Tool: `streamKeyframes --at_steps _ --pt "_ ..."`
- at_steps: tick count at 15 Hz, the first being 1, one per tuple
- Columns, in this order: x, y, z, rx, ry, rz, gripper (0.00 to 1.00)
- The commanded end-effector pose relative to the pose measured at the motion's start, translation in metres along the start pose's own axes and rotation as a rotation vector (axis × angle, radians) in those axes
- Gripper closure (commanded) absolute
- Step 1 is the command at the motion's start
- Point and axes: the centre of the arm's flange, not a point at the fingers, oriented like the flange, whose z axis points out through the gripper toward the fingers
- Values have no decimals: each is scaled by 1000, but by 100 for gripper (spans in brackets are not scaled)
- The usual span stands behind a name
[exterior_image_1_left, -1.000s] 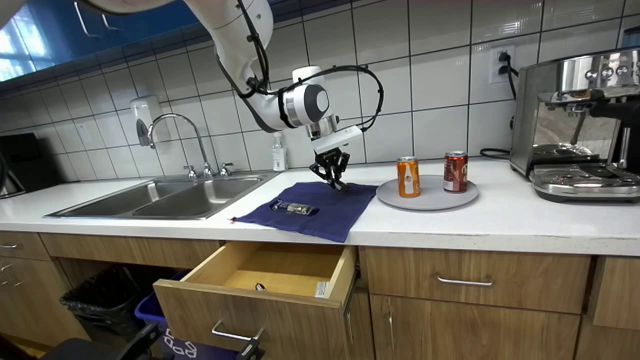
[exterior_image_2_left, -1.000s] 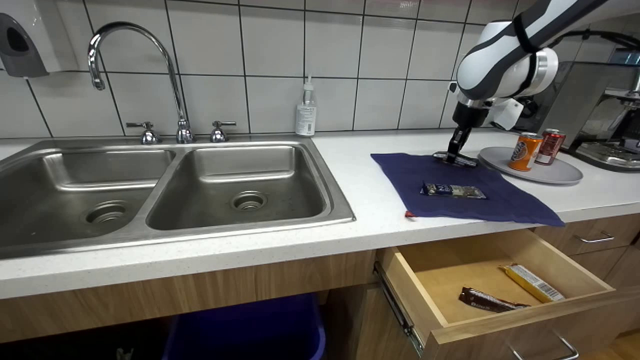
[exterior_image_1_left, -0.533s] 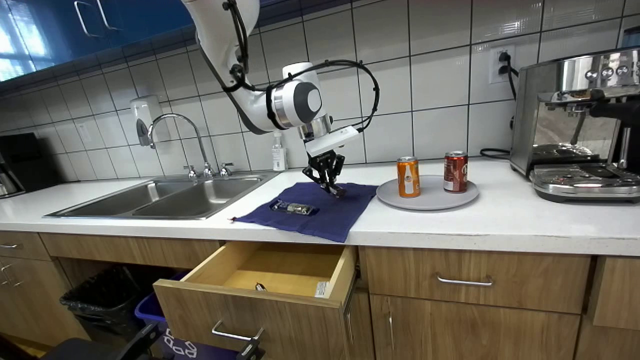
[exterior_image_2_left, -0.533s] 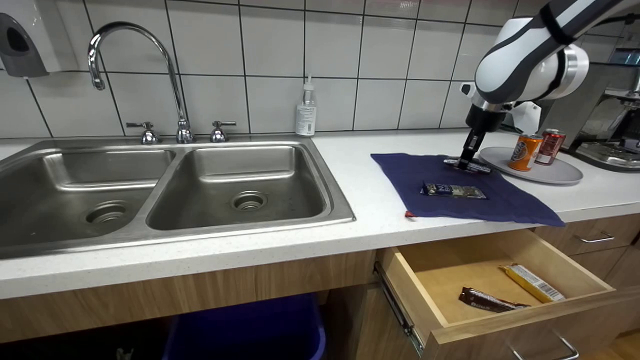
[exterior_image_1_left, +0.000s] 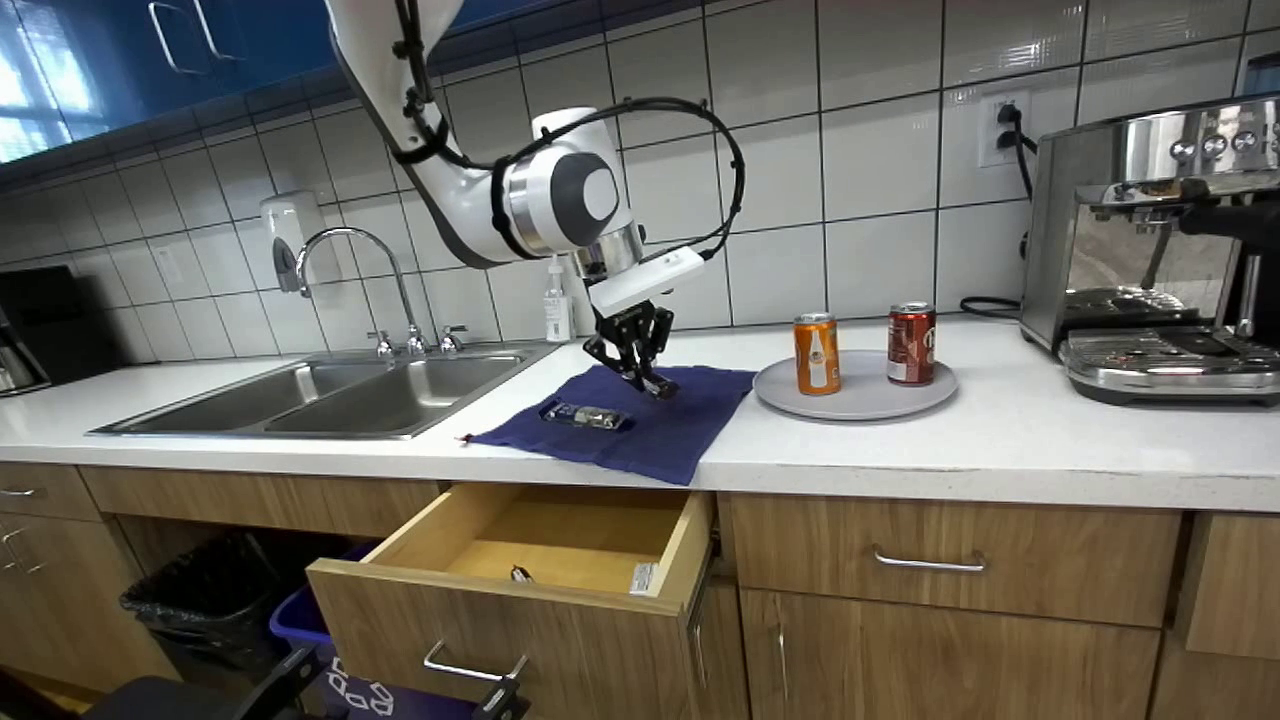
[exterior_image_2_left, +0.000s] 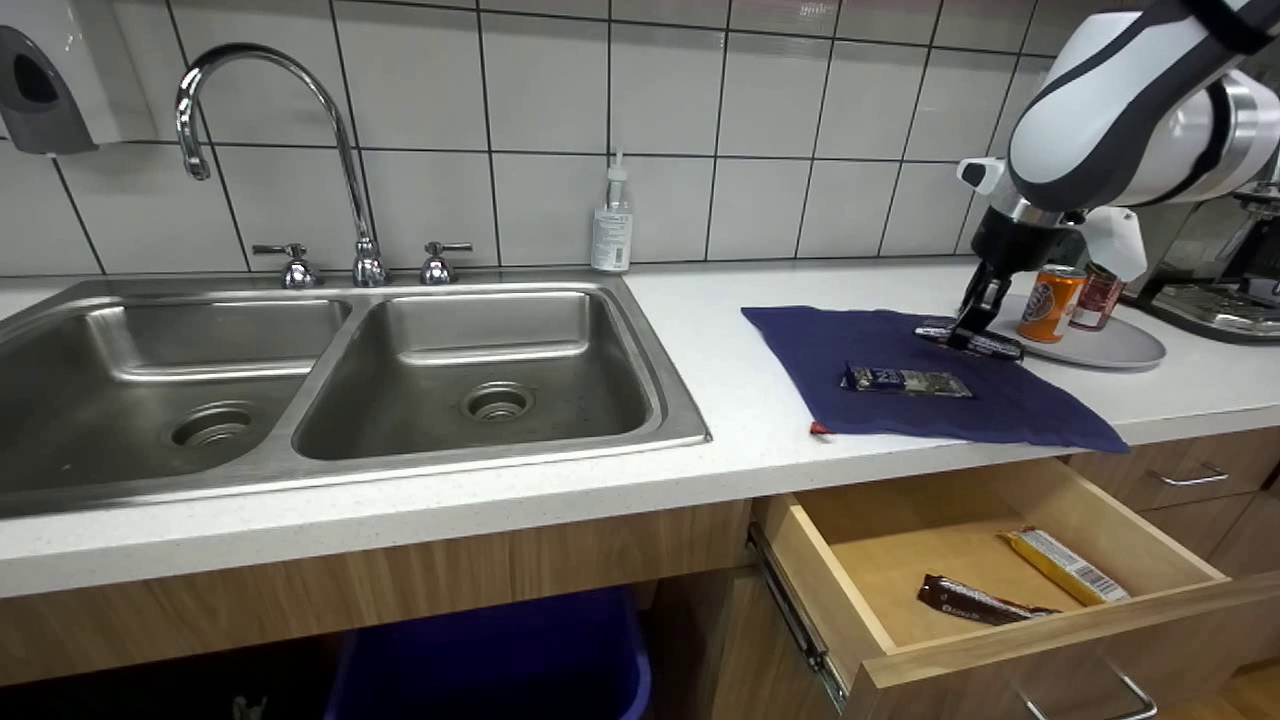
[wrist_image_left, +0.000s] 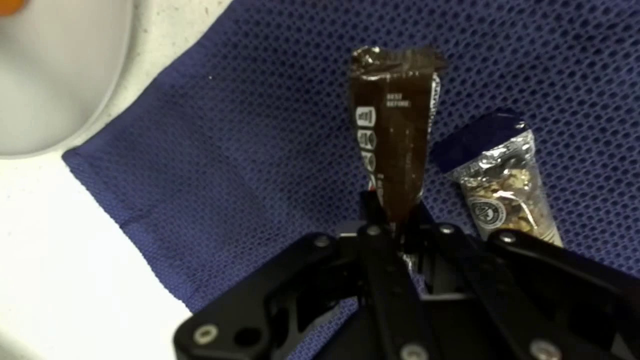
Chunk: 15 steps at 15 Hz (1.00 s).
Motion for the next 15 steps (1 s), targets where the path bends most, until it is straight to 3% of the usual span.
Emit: streamKeyframes --at_steps 1,15 --pt "-29 -28 -30 -4 40 -48 96" --pt "-72 -107 -59 -9 57 -170 96"
